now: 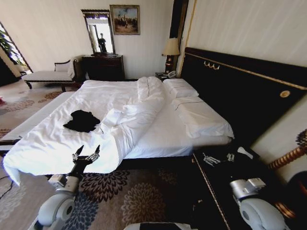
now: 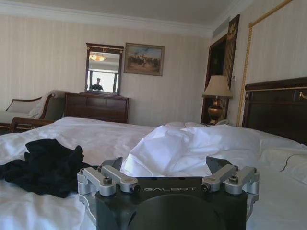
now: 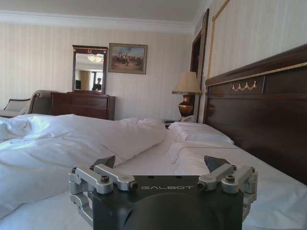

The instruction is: Fold the clothes on the bed.

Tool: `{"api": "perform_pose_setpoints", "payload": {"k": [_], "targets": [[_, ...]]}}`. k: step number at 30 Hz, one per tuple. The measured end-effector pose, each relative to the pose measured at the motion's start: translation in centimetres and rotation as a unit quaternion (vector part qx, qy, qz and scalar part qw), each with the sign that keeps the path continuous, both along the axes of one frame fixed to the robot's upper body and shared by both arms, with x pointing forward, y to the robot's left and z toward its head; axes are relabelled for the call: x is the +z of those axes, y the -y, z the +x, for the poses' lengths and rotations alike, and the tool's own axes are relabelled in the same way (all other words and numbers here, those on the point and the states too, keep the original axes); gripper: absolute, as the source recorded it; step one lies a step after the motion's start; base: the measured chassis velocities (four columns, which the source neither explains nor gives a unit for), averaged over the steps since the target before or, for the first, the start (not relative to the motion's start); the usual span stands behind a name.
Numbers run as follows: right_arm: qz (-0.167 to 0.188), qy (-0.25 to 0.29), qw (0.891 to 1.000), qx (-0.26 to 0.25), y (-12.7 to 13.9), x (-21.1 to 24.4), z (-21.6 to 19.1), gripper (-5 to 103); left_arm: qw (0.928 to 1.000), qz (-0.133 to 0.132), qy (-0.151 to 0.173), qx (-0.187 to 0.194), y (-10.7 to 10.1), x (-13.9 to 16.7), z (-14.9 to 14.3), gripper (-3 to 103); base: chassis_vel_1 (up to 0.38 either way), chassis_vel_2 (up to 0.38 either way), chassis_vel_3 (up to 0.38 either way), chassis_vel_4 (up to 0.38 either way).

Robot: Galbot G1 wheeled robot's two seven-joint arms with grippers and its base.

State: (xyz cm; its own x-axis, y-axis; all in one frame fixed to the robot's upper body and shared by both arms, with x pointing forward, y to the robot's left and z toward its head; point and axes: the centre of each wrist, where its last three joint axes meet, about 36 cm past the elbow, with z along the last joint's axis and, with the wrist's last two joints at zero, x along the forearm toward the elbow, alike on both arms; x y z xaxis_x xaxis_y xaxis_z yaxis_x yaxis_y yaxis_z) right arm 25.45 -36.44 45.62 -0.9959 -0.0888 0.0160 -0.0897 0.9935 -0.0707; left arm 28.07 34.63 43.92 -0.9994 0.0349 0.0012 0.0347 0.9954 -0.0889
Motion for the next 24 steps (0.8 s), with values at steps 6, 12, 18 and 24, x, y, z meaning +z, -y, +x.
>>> {"api": "perform_pose_setpoints", "payload": {"k": [6, 12, 18, 24], "targets": [[0.0, -0.002, 1.0, 0.0, -0.03, 0.0, -0.19, 100, 1.0, -0.002, 0.0, 0.001, 0.05, -0.05, -0.09, 100, -0.139, 0.153, 0.124, -0.134], [-0.003, -0.001, 1.0, 0.0, 0.08, 0.05, -0.18, 100, 1.0, 0.0, -0.003, -0.001, 0.27, -0.23, -0.56, 100, -0.123, 0.138, 0.131, -0.142], [0.008, -0.001, 1.0, 0.001, -0.23, 0.09, -0.23, 100, 1.0, 0.001, 0.003, -0.003, 0.36, 0.11, -0.51, 100, -0.163, 0.141, 0.146, -0.141], [0.006, -0.003, 1.0, -0.001, -0.11, -0.13, -0.24, 100, 0.9998, 0.011, 0.015, -0.005, 0.38, 0.46, -0.49, 100, -0.158, 0.167, 0.152, -0.147]]}}
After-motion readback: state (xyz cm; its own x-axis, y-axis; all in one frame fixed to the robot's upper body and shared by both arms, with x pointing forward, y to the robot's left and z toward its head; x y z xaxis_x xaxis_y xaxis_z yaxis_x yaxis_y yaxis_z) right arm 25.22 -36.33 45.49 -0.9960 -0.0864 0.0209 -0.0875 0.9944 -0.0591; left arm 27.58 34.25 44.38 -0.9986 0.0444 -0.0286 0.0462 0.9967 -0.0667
